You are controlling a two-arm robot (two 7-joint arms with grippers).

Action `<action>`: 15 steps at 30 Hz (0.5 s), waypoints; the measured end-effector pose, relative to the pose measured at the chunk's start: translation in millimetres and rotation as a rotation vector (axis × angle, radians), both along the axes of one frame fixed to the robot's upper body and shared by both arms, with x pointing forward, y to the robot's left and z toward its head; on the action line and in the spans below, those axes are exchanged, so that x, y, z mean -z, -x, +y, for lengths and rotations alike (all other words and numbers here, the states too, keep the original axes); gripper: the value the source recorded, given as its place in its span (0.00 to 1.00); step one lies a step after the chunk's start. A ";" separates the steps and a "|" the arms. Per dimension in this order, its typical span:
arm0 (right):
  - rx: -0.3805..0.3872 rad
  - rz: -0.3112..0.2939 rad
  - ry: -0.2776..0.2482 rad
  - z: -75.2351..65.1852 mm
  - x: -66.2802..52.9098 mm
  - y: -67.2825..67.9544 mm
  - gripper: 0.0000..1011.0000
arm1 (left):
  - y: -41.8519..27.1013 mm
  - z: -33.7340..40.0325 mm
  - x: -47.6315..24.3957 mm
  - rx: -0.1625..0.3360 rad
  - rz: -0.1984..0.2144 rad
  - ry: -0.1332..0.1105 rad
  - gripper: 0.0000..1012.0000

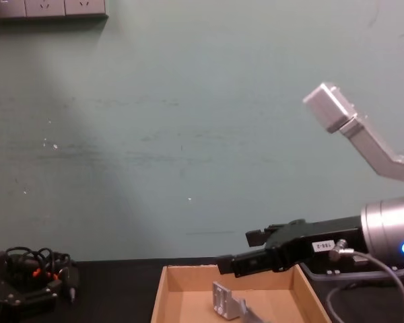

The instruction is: Use one hand to pick up the angle iron from the table and place it into the box.

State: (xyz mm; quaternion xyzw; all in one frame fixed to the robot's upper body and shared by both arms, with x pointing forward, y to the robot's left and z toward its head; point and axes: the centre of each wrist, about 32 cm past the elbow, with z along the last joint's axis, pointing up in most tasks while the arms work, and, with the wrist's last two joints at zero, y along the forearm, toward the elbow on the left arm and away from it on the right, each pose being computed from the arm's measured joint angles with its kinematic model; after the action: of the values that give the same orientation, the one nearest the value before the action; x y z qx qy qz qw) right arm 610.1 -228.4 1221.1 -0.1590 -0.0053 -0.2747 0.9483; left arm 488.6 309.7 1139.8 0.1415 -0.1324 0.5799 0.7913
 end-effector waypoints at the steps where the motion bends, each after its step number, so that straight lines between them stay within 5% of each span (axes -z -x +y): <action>1: -0.002 -0.002 -0.004 -0.4 -1.2 1.2 0.99 | 0.0 0.0 0.0 0.000 0.000 0.000 1.00; 15: -0.032 -0.007 -0.030 -12.9 -8.5 25.6 0.99 | 0.0 0.0 0.0 0.000 0.000 0.000 1.00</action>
State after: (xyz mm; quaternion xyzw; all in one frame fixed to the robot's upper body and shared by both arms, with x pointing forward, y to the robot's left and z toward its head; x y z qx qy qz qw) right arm 584.5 -241.3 1229.6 -0.1436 -0.0069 -0.2601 0.9548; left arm 488.6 309.7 1139.8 0.1415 -0.1325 0.5799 0.7913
